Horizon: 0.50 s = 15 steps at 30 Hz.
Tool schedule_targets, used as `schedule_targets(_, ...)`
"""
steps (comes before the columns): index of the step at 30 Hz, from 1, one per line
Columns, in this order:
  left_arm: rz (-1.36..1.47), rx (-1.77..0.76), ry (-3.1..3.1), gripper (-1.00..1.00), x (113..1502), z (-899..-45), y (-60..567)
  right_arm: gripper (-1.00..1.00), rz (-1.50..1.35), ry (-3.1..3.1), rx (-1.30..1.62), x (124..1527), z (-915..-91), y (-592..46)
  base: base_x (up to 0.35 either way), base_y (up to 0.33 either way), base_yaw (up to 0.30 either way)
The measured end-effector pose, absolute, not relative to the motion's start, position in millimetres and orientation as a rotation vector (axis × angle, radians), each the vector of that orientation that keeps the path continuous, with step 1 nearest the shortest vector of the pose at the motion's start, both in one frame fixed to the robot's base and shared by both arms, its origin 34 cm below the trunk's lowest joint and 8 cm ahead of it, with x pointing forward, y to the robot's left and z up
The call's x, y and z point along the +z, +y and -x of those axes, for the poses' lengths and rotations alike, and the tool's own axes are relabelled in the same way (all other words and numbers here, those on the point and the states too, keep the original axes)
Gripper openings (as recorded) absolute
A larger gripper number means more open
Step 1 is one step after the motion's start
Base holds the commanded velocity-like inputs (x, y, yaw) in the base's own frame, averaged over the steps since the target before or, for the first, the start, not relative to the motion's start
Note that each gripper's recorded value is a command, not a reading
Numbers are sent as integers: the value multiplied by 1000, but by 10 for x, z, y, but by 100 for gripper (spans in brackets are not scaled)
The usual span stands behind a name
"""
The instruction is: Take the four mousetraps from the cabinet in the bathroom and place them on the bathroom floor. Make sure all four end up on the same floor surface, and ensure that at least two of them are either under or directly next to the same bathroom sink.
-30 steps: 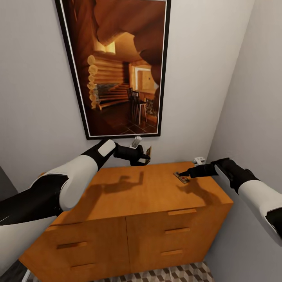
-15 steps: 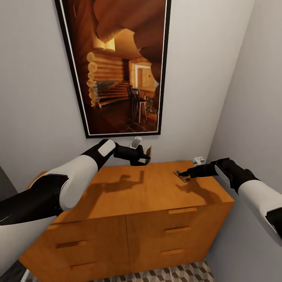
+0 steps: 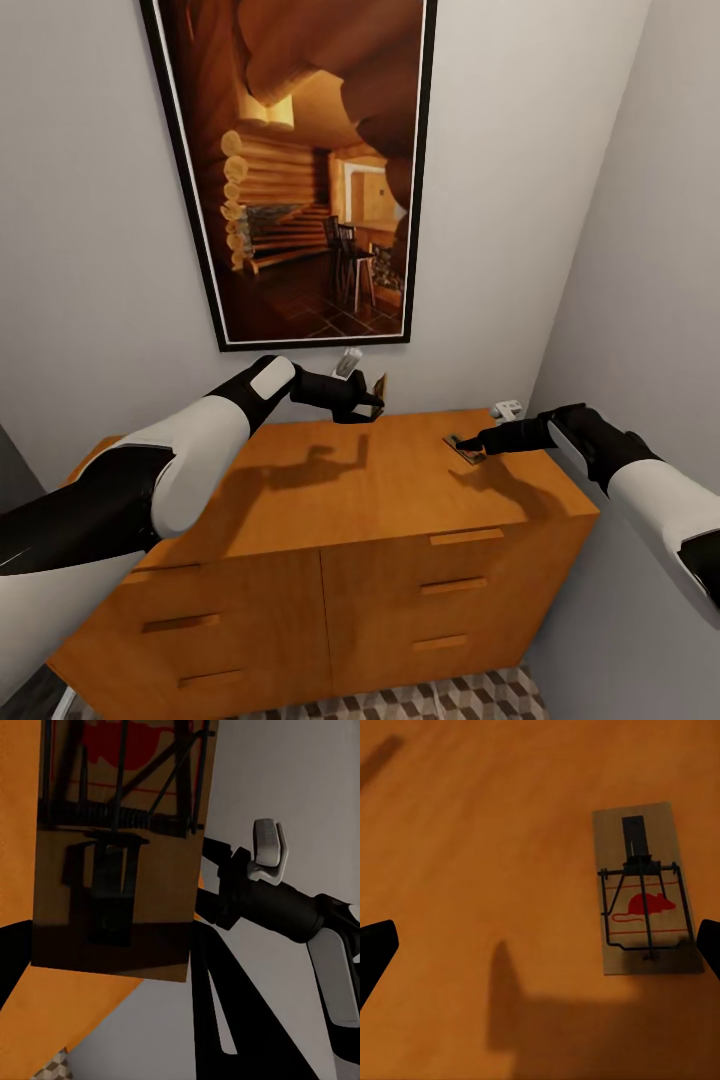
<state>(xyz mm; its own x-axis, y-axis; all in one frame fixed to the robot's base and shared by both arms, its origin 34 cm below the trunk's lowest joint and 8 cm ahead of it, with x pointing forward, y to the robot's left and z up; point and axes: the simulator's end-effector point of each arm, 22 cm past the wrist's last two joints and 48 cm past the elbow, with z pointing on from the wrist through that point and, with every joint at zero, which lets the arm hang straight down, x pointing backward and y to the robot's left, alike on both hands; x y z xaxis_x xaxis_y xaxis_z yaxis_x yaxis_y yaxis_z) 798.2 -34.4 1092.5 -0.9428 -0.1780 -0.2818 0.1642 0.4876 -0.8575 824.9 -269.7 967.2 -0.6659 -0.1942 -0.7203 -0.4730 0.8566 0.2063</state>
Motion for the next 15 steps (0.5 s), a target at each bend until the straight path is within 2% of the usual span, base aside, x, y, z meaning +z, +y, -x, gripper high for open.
schedule_targets(15, 12, -1439, 2404, -100, 10923, -7983, -344, 100, 506, 2257, 481, 9717, -8292, -2684, 0, 0, 0)
